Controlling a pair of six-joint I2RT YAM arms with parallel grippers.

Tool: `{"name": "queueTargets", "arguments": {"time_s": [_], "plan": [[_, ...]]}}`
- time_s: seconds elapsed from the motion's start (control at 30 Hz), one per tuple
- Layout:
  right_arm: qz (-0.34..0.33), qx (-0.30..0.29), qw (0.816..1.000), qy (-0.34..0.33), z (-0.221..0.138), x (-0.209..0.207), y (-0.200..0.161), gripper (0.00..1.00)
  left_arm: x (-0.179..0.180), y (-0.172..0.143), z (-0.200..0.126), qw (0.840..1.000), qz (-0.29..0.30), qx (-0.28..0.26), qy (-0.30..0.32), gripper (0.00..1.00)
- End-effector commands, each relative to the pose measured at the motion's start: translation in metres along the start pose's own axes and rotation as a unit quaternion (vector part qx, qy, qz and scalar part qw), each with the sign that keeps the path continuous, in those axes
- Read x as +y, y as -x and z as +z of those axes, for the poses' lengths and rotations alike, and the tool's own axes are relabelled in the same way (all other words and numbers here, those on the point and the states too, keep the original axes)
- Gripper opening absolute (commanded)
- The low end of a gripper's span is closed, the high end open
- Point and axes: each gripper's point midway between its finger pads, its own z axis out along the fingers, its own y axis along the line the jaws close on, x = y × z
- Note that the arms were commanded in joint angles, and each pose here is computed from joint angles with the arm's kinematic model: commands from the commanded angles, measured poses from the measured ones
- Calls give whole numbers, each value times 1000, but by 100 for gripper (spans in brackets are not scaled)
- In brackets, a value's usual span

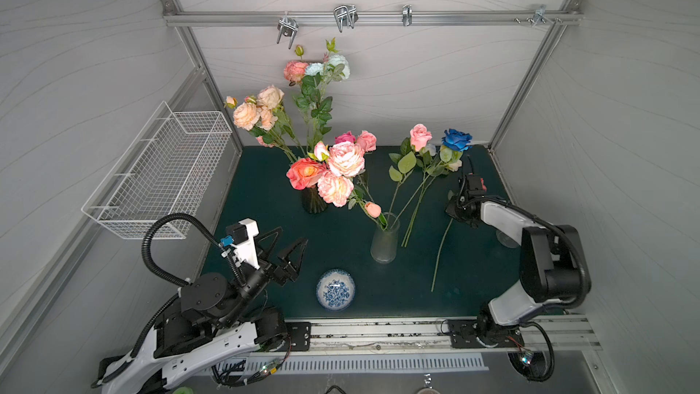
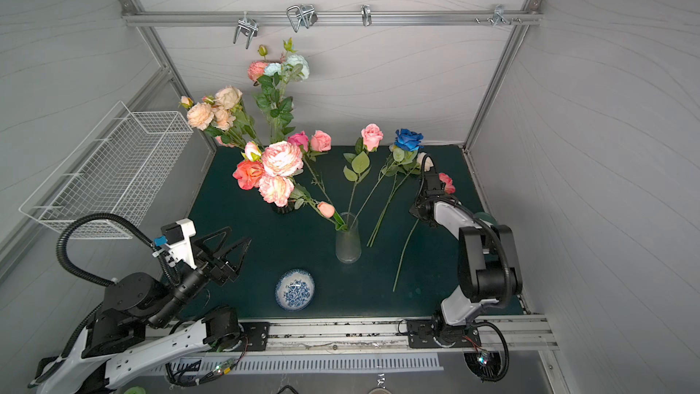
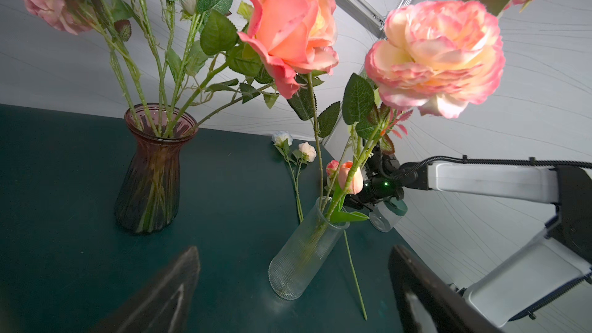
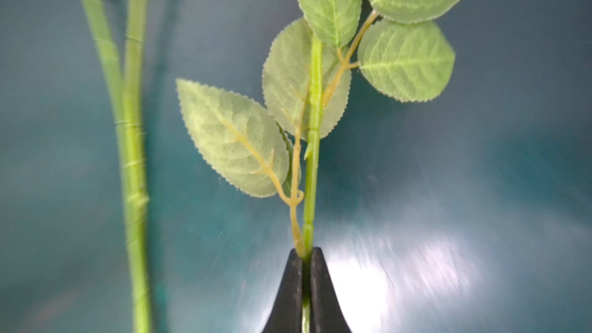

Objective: Arrange flowers in a vase
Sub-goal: Pick up the flower from the top-right of the table, then place the flower in the vase.

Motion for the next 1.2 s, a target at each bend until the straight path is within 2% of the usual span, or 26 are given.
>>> {"name": "queueTargets", "arguments": {"time_s": [0.0,0.1,0.17,0.27,0.37,0.5,0.63,0.7,0.77,0.93,1.07,1.17], "plan": [[11,-59,997,48,-36,8,11,0,-7,23,-11,999,-21,-19,-20,94],[18,-85,992,94,-76,9,5,0,-11,34,-19,999,-25,-23,-35,93],[27,-94,984,148,-106,16,-4,0,-19,42,-26,998,-21,-24,-59,93],[7,-134,971,197,-154,22,-17,0,-46,52,-34,992,0,-12,-125,92],[-31,-178,958,223,-200,21,-27,0,-74,51,-31,984,30,31,-170,89],[-55,-215,935,278,-258,21,-32,0,-111,28,-11,968,59,113,-214,79],[-85,-264,896,347,-313,29,-30,0,-141,21,-3,952,59,142,-265,76],[-114,-283,865,398,-342,41,-33,0,-154,25,-5,944,56,143,-291,76],[-155,-286,832,449,-368,57,-39,0,-164,29,-7,937,57,149,-311,76],[-218,-273,770,534,-417,89,-44,0,-195,31,-3,915,57,178,-357,76],[-247,-268,738,568,-436,102,-46,0,-223,33,5,900,57,193,-387,76],[-252,-267,720,589,-445,108,-46,0,-249,31,7,889,81,198,-405,77]]}}
